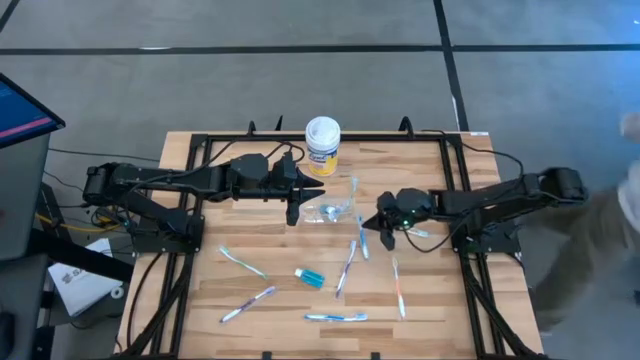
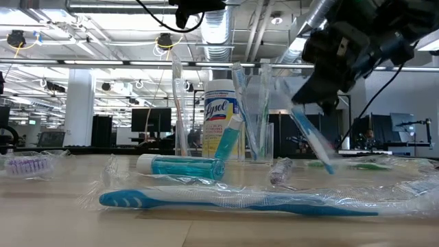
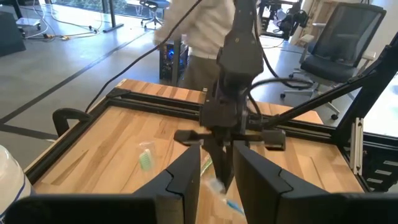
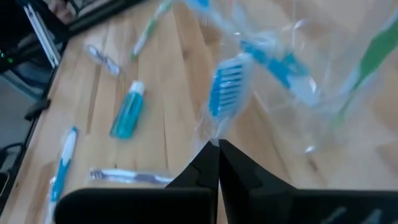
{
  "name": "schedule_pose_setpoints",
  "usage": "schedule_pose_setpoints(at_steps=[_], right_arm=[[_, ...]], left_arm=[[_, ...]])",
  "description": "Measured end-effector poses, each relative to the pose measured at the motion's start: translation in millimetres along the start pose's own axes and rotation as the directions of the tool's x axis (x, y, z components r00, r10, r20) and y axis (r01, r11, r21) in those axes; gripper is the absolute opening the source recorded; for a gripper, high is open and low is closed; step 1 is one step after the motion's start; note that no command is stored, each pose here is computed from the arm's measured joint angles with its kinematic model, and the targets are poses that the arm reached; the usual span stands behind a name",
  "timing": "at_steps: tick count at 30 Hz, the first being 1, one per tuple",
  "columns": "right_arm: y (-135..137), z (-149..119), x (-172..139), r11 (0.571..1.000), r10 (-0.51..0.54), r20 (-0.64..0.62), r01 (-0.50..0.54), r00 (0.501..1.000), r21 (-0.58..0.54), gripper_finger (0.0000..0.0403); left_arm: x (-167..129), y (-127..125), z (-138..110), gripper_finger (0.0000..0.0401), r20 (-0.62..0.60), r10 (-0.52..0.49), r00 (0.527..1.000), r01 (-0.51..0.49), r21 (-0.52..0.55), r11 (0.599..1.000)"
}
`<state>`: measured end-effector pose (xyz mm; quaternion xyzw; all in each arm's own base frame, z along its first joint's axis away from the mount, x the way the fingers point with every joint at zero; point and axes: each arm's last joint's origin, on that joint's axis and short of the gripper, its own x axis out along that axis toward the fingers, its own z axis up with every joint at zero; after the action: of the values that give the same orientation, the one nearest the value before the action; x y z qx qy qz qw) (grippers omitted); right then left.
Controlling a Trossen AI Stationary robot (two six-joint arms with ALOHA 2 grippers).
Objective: Pick & Place toothbrushing station
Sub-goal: Put the top blue toothbrush into the transparent organizer
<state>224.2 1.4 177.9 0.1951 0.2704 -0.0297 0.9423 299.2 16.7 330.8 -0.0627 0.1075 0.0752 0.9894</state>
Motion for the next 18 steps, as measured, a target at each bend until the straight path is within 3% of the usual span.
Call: schedule_pose_setpoints(at_steps=[11, 18], right_arm=[[9, 24, -23, 0.996, 0.038, 0.231, -0.018, 0.972, -0.087, 0.0], [20, 50, -27, 0.986, 0.071, 0.309, -0.019, 0.949, -0.166, 0.0]], left_arm=[[0, 0, 1, 0.009, 0.006, -0.001, 1.0, 0.001, -0.001, 1.0], [0, 0, 1, 0.009, 0.012, -0.003, 1.0, 0.003, -0.001, 1.0]])
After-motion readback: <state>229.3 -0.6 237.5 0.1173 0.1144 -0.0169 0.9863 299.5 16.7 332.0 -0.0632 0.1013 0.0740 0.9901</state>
